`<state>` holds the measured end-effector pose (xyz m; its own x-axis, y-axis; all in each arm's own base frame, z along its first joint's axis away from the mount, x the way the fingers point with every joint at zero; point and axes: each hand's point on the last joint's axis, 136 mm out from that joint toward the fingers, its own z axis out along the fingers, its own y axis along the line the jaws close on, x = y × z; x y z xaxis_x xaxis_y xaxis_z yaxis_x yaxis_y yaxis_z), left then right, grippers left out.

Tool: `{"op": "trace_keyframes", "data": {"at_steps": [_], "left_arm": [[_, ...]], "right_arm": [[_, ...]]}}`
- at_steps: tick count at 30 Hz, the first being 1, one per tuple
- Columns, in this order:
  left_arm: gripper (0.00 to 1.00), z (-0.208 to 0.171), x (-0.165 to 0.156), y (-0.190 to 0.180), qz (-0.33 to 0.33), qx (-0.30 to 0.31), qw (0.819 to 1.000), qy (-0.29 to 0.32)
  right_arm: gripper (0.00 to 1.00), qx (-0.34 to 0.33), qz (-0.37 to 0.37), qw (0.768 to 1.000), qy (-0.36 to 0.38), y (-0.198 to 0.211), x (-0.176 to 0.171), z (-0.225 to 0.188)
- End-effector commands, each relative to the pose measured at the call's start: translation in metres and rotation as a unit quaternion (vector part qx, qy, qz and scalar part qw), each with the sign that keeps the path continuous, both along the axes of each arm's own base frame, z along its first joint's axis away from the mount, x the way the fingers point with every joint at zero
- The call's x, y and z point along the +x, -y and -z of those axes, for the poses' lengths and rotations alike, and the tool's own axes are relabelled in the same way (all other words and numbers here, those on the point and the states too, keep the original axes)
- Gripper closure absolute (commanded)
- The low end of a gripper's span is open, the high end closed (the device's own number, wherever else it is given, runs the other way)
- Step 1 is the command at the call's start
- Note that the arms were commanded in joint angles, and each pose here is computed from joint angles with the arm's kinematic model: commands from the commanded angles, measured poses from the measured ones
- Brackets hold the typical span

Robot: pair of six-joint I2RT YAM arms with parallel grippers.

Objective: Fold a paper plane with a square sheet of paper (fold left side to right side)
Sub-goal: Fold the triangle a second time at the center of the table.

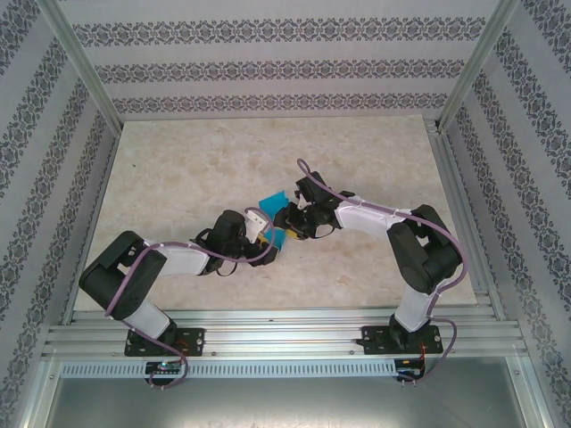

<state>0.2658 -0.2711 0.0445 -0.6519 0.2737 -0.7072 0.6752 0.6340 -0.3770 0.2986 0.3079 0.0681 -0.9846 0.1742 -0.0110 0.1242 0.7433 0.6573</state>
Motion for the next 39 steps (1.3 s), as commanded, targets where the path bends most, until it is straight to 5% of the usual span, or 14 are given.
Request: {"op": "trace_keyframes", "data": {"at_steps": [1,17,39], "left_arm": [[0.54,-0.017,0.011,0.008,-0.006,-0.015,0.999,0.032],[1.0,-0.021,0.008,0.017,0.013,-0.038,0.999,0.023],[1.0,-0.016,0.005,0.018,0.014,-0.047,0.999,0.018]], "right_arm": [[0.56,0.013,0.006,1.0,0.006,0.001,0.002,-0.008],[0.54,0.0,0.006,1.0,0.008,0.006,0.003,-0.003],[0.37,-0.01,0.031,0.999,0.033,0.035,0.011,-0.019]]}}
